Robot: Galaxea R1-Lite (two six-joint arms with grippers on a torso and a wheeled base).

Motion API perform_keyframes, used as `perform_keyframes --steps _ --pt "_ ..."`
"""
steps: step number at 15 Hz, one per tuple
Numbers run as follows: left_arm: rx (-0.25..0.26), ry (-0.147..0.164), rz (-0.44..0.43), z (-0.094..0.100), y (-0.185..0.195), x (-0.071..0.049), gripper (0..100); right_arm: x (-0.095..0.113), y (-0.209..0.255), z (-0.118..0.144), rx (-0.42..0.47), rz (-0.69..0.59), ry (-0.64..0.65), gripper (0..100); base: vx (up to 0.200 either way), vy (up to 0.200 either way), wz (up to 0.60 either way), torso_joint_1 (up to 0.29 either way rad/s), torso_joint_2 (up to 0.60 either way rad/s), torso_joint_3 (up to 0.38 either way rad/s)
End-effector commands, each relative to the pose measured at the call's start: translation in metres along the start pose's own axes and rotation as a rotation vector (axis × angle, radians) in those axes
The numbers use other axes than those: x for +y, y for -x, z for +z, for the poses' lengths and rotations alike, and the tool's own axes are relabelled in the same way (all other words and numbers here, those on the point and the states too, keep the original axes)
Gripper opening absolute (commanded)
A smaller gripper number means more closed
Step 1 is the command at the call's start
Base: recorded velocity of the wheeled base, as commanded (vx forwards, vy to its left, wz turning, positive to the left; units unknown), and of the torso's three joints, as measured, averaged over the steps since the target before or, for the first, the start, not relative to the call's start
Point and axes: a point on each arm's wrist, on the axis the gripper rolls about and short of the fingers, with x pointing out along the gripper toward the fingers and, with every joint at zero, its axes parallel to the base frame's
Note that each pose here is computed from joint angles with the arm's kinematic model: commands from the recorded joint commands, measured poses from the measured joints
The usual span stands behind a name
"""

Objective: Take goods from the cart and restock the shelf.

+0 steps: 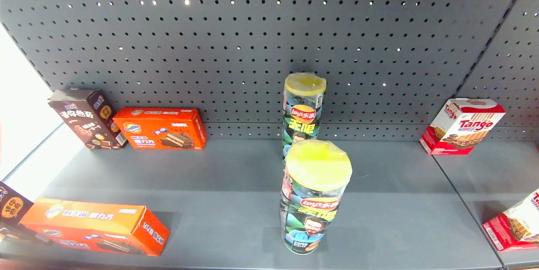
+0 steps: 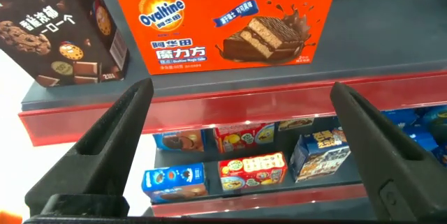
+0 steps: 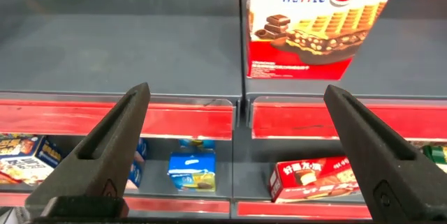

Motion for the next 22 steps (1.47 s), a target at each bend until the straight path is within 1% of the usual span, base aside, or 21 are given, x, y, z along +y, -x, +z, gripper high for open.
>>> perform_keyframes --steps 1,4,6,7,8,10,13,16,22 --pt "0.003 0.005 0.003 0.0 -0.0002 0.0001 100 0.0 -0.0001 0.0 0.001 0.0 0.0 100 0.0 0.0 0.0 0.0 0.0 0.0" --pt "0.003 0.009 0.009 0.0 -0.0002 0.0002 100 0.0 -0.0001 0.0 0.001 0.0 0.0 100 0.0 0.0 0.0 0.0 0.0 0.0" --pt "0.003 0.005 0.007 0.0 -0.0002 0.0002 100 0.0 -0.0001 0.0 0.001 0.0 0.0 100 0.0 0.0 0.0 0.0 0.0 0.0" --pt "0.003 0.002 0.006 0.0 -0.0002 0.0001 100 0.0 -0.0001 0.0 0.001 0.0 0.0 100 -0.2 0.0 0.0 -0.002 0.0 0.002" --pt "0.002 0.008 0.009 0.0002 -0.0002 0.0002 100 0.0 -0.0001 0.0 0.001 0.0 0.0 100 0.0 0.0 0.0 0.0 0.0 0.0" --pt "0.003 0.009 0.009 0.0 -0.0002 0.0002 100 0.0 -0.0001 0.0 0.001 0.0 0.0 100 0.0 0.0 0.0 0.0 0.0 0.0" --pt "0.003 0.003 0.006 0.0 -0.0002 0.0001 100 0.0 -0.0001 0.0 0.001 -0.001 0.0 100 0.0 0.0 0.0 0.0 0.0 0.0" --pt "0.002 0.004 0.007 0.0002 -0.0002 0.0002 100 0.0 -0.0001 0.0 0.001 -0.001 0.0 100 -0.2 0.0 0.0 0.009 0.01 0.001" --pt "0.003 0.006 0.007 0.0 -0.0002 0.0002 100 0.0 -0.0001 0.0 0.001 -0.001 0.0 100 0.0 0.0 0.0 0.0 0.0 0.0"
